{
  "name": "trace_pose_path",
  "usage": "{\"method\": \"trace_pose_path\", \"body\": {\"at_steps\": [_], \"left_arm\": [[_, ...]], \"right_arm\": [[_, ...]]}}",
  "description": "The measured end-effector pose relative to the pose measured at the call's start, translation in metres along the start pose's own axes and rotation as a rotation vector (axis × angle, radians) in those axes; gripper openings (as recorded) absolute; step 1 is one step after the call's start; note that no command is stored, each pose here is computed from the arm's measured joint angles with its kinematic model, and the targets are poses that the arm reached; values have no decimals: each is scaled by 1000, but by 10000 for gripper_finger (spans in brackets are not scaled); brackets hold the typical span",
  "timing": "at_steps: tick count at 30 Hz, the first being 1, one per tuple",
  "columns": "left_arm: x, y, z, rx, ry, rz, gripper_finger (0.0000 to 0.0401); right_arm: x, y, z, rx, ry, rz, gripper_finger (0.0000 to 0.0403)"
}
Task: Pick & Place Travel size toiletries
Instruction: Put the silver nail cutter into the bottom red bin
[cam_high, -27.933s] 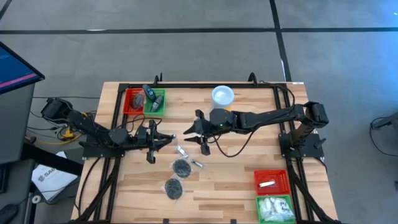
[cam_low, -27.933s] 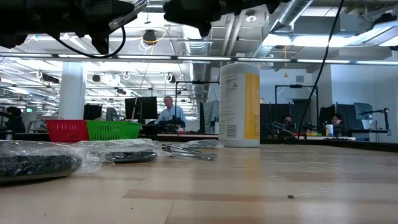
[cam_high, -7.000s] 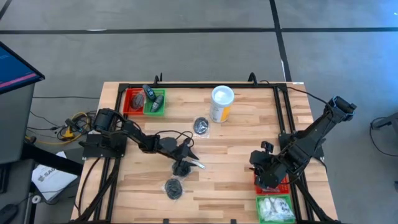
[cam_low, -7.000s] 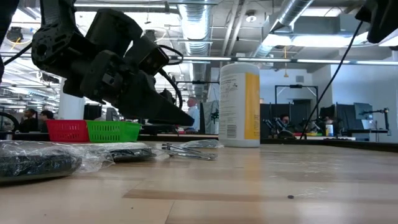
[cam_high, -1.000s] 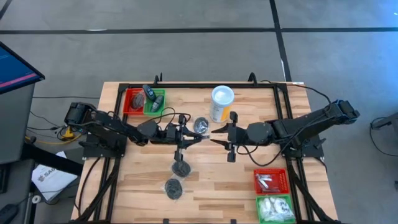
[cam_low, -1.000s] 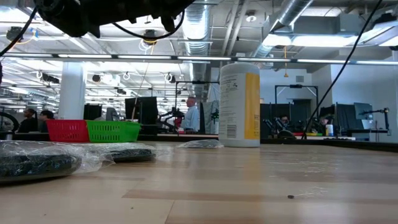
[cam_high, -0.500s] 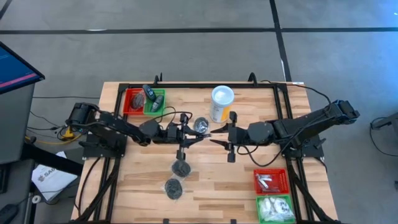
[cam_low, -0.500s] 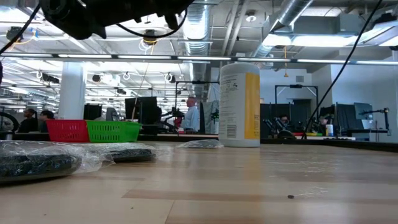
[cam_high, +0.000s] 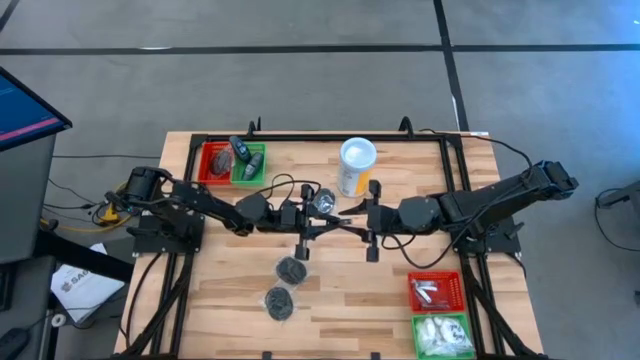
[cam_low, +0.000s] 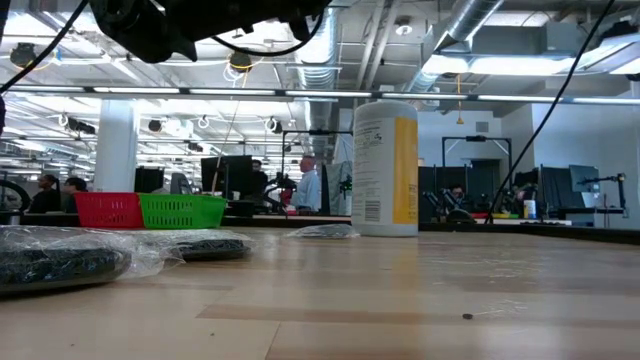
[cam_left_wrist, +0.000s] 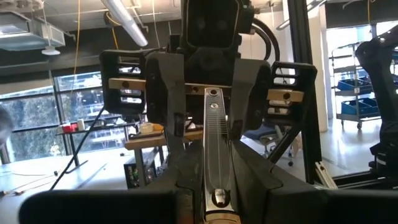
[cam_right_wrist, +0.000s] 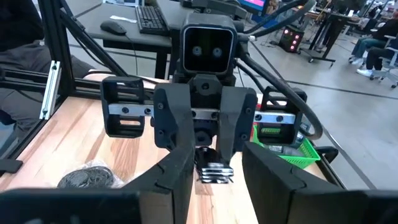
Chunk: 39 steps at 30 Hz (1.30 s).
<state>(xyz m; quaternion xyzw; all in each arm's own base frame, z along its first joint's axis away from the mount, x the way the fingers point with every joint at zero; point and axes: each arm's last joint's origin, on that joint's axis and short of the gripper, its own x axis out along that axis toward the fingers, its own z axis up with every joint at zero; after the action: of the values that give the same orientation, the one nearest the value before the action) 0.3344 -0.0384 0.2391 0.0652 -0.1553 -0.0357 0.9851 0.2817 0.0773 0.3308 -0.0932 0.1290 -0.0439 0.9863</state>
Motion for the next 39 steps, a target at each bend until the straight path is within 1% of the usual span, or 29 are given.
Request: {"method": "trace_pose_path", "body": {"at_steps": [5,7,9,13,14,27,39], "left_arm": [[0,0,0,0,-2,1,52],[0,0,0,0,-2,1,52],[0,0,0,0,-2,1,52],[0,0,0,0,-1,0,52],[0,0,0,0,-1,-1,52],[0,0,0,0,4,0,61],[0,0,-1,-3,11,6,102]], "right_arm": [[0,1,0,-14,0,22,125],[0,1,0,-14,1,22,118],[0,1,0,-14,2,22,102],[0,1,-1,-15,4,26,43],[0,1,-1,-16,4,26,35],[0,1,-2,-19,14,35,36],[-1,2,-3,-22,23,40,36]]}}
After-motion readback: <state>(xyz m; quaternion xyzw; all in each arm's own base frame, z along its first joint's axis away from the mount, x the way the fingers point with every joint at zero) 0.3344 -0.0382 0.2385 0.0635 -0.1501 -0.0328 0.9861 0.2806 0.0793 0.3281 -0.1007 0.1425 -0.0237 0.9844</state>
